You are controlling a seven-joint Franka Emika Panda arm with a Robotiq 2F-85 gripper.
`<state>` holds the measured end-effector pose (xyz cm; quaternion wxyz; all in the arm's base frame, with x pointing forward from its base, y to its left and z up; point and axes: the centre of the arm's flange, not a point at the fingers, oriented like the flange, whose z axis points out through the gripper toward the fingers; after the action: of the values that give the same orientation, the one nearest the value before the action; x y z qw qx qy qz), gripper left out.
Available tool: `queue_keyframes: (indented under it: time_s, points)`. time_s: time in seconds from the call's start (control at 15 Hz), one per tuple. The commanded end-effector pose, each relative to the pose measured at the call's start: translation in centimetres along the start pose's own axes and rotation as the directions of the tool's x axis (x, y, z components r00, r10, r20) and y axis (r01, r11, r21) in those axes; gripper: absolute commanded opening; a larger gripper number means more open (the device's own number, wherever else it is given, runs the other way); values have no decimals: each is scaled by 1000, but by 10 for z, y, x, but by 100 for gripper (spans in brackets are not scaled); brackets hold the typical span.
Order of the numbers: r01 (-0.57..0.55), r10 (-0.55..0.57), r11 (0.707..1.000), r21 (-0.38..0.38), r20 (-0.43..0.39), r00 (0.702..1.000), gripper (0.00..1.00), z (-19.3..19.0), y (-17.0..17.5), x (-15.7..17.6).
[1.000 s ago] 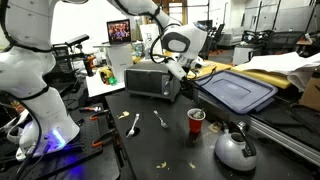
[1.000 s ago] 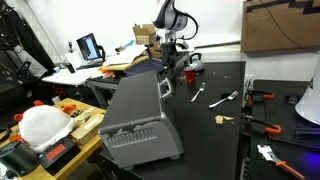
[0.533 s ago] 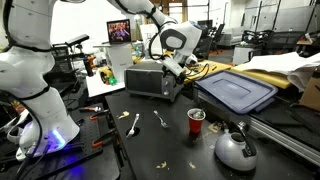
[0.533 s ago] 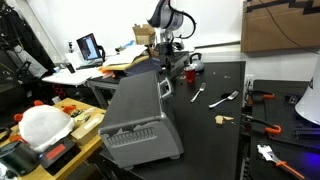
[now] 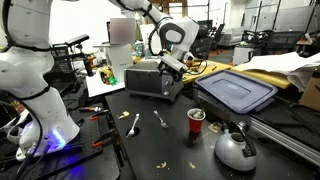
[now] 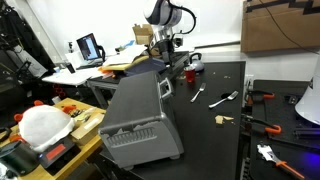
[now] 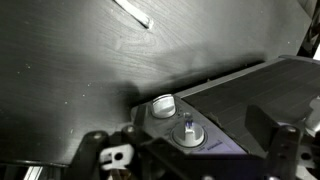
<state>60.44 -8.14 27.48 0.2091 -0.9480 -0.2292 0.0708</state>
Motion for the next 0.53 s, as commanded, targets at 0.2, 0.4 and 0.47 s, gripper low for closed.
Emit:
queue_keyframes:
  time_s: [0.2, 0.4, 0.47]
  points:
    - [98, -93, 993, -63, 92, 991, 100, 8, -28, 11]
    - [137, -126, 987, -81, 125, 984, 100, 15, -37, 18]
    - [148, -135, 985, -90, 135, 982, 100, 18, -39, 20]
